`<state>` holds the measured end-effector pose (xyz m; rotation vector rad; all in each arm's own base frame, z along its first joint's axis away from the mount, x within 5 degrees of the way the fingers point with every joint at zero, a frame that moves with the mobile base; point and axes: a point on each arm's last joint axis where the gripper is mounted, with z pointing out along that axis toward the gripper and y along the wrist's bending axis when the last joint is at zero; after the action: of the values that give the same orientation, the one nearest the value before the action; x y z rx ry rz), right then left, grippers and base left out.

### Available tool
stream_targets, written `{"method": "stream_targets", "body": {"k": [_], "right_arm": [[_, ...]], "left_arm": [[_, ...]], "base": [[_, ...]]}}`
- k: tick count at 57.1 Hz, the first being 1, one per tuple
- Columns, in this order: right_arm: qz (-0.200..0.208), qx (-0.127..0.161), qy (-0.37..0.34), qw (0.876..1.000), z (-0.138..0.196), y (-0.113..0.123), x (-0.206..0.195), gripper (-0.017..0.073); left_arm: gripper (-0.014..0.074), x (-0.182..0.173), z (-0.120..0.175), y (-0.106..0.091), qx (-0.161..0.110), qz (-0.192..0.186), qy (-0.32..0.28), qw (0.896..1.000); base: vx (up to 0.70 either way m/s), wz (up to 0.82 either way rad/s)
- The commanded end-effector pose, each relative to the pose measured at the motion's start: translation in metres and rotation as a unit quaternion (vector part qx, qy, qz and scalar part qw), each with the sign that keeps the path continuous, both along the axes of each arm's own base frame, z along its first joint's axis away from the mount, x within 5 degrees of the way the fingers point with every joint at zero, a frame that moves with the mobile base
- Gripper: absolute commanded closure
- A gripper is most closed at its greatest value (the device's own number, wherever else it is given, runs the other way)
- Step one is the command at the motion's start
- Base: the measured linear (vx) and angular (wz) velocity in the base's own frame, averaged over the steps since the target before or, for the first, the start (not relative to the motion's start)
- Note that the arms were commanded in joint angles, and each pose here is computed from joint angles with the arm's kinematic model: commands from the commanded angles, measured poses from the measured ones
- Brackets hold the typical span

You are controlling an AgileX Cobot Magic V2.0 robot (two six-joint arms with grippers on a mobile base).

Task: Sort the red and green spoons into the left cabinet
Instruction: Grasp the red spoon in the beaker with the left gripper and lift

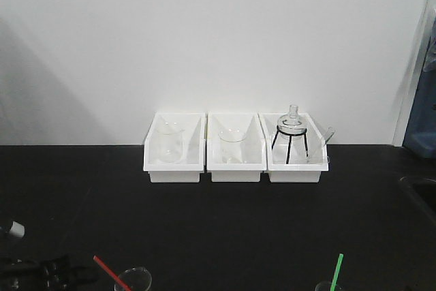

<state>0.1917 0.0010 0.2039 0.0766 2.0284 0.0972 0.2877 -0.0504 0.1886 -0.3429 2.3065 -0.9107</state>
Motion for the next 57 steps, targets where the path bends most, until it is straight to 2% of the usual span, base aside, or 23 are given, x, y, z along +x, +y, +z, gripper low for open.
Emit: {"method": "stream_targets", "body": {"k": [1,14,21,34,39,47,57], "right_arm": [[0.010,0.001,-0.063,0.998,0.019,0.002,0.008,0.0158],[0.010,0.001,-0.062,0.998,0.019,0.002,0.008,0.0158],[0.010,0.001,-0.062,0.998,0.019,0.002,0.008,0.0158],[0.010,0.001,-0.062,0.998,0.019,0.002,0.008,0.0158],[0.010,0.001,-0.062,0.998,0.019,0.002,0.008,0.0158],[0.010,0.001,-0.062,0.998,0.019,0.002,0.008,0.0158],[0.010,0.001,-0.062,0.998,0.019,0.002,0.008,0.0158]], "left_arm": [[0.0153,0.009,0.024,-0.007,-0.059,0.000,-0.039,0.998],[0.0153,0.016,0.028,-0.020,-0.050,-0.020,-0.050,0.997],[0.0153,0.020,0.029,-0.021,-0.025,-0.006,-0.055,0.998],[0.0153,0.029,0.030,-0.019,0.001,0.015,-0.059,0.998],[0.0153,0.033,0.026,-0.020,-0.003,0.010,-0.053,0.999],[0.0153,0.040,0.020,-0.026,-0.023,-0.012,-0.047,0.999],[0.0153,0.047,0.018,-0.028,-0.030,-0.019,-0.047,0.998]], "base": [[0.00,0.00],[0.00,0.00],[0.00,0.00],[0.00,0.00],[0.00,0.00],[0.00,0.00],[0.00,0.00]]}}
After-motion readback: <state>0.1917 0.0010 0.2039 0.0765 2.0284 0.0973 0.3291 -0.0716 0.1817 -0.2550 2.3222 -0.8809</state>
